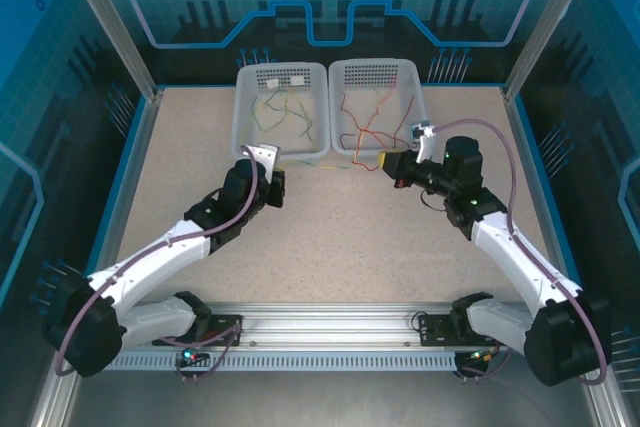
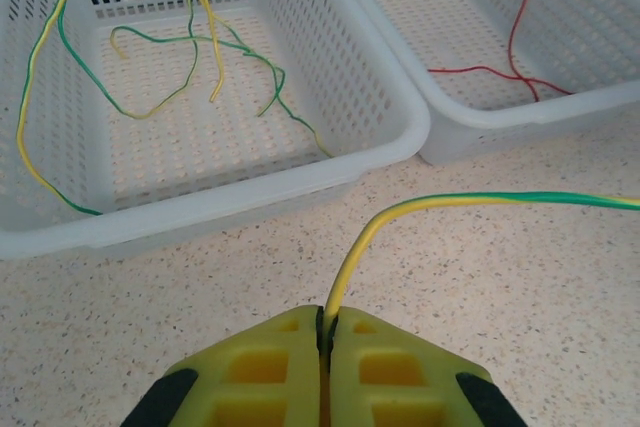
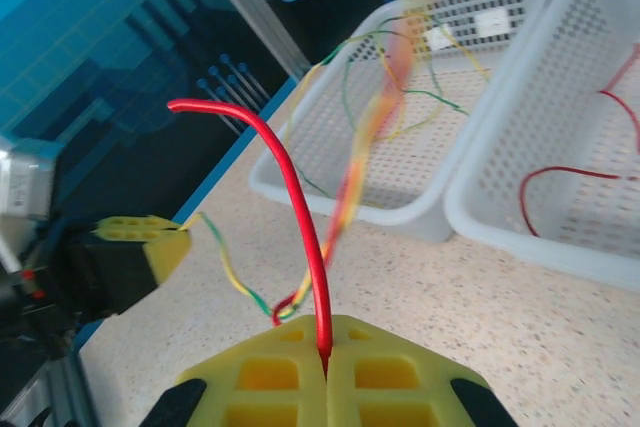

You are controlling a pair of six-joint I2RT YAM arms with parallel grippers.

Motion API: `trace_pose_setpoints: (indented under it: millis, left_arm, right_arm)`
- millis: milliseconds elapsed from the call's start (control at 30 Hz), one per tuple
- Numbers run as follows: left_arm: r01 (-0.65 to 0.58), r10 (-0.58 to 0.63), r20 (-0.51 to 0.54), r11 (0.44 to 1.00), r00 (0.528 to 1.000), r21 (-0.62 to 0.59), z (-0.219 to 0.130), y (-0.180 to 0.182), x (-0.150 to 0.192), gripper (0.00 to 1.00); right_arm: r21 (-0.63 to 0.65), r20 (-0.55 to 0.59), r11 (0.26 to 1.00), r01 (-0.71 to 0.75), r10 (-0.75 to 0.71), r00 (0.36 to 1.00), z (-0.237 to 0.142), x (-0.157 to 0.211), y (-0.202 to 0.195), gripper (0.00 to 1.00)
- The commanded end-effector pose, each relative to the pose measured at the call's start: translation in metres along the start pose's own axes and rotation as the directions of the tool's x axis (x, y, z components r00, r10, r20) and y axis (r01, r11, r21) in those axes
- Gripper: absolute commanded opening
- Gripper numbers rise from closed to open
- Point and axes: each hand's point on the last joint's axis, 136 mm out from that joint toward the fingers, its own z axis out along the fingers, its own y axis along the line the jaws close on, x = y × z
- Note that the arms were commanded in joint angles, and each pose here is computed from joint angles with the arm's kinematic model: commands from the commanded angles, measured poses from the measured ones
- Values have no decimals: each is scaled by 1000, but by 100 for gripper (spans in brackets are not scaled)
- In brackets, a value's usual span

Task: Untangle the cables

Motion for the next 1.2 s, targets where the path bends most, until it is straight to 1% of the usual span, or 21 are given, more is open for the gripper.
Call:
trace_pose_setpoints:
  millis: [0, 67, 167, 300, 400, 533, 667, 967, 1167]
  left_arm:
    - [11, -8, 51, 998, 999, -61, -9, 19, -8, 0]
    - [13, -9, 50, 997, 999, -79, -11, 25, -8, 0]
    - [13, -6, 47, 991, 999, -136, -13, 39, -4, 0]
    - [42, -31, 45, 966, 999, -256, -16, 69, 0, 0]
    - [93, -74, 71, 942, 995, -323, -20, 91, -1, 0]
    - [149, -114, 115, 916, 987, -373, -26, 110, -5, 0]
    - [176, -126, 150, 902, 981, -393, -32, 120, -10, 0]
    - [278, -157, 295, 859, 942, -431, -62, 141, -33, 0]
    - [322, -184, 321, 829, 929, -458, -75, 153, -35, 0]
  right_arm:
    - [113, 135, 994, -5, -11, 991, -23, -26, -18, 0]
    - [139, 157, 990, -10, -12, 988, -33, -30, -24, 0]
    - [167, 178, 986, -26, -4, 984, -47, -35, -30, 0]
    - [186, 190, 982, -33, -3, 982, -61, -41, -33, 0]
    - [222, 212, 974, -34, -14, 977, -72, -42, -37, 0]
    - [286, 252, 956, -62, -12, 968, -87, -45, -50, 0]
    - [322, 289, 942, -96, -1, 957, -101, -48, -60, 0]
    - [399, 388, 902, -164, -4, 922, -141, -59, -75, 0]
    - [436, 445, 872, -222, 6, 896, -164, -65, -86, 0]
